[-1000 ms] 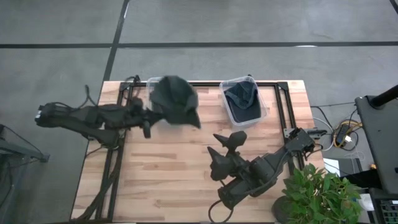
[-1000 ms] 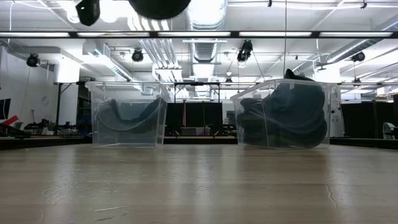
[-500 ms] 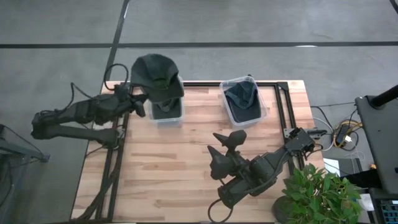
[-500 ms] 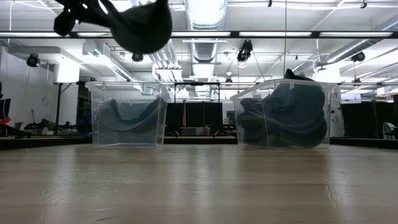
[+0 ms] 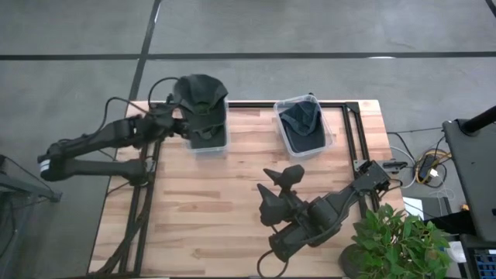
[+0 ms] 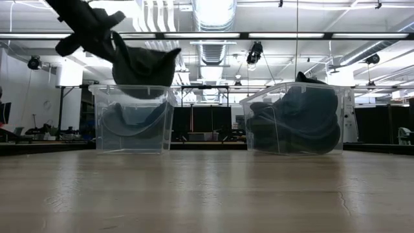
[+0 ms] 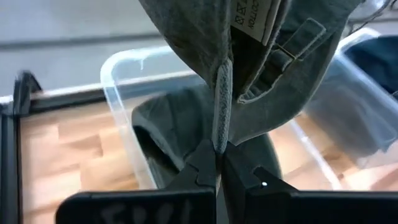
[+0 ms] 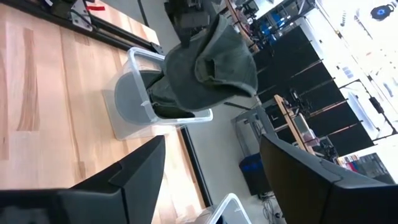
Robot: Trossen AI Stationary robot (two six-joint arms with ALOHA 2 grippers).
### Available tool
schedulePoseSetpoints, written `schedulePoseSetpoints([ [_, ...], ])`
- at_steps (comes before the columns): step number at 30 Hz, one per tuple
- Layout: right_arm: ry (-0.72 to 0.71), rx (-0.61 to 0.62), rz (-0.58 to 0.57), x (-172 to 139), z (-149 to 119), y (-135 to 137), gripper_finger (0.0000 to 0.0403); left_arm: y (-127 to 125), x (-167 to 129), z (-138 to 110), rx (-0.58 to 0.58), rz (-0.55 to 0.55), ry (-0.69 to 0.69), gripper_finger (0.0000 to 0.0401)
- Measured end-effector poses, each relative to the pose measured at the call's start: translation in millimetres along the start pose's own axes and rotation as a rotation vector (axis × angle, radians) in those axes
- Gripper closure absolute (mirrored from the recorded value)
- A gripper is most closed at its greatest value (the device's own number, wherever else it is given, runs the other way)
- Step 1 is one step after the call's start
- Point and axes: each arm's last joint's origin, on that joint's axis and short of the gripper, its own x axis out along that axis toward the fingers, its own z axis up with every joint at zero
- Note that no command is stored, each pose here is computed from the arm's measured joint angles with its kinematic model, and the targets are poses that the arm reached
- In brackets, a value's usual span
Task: Pick & Place hat
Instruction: Put the green cap into the left transparent bin
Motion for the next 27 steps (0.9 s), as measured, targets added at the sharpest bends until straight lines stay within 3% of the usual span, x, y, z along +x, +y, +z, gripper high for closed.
schedulePoseSetpoints([
  [7, 0.003, 0.000, 0.008, 0.1, 0.0, 0.6, 0.0153, 4.3, 23.8, -10.2, -0.062, 0.070, 0.216, 0.0398],
  [19, 0.004, 0.000, 0.012, 0.1, 0.0, 0.7, 0.0154, -3.7, 53.3, -19.4, -0.112, 0.028, 0.436, 0.0395],
  [23, 0.005, 0.001, 0.014, 0.1, -0.1, 0.8, 0.0154, -5.4, 57.6, -21.1, -0.081, 0.027, 0.456, 0.0371],
  [27, 0.005, 0.005, 0.015, 0.1, -0.1, 0.8, 0.0154, -6.4, 57.2, -21.8, -0.043, -0.014, 0.487, 0.0318],
])
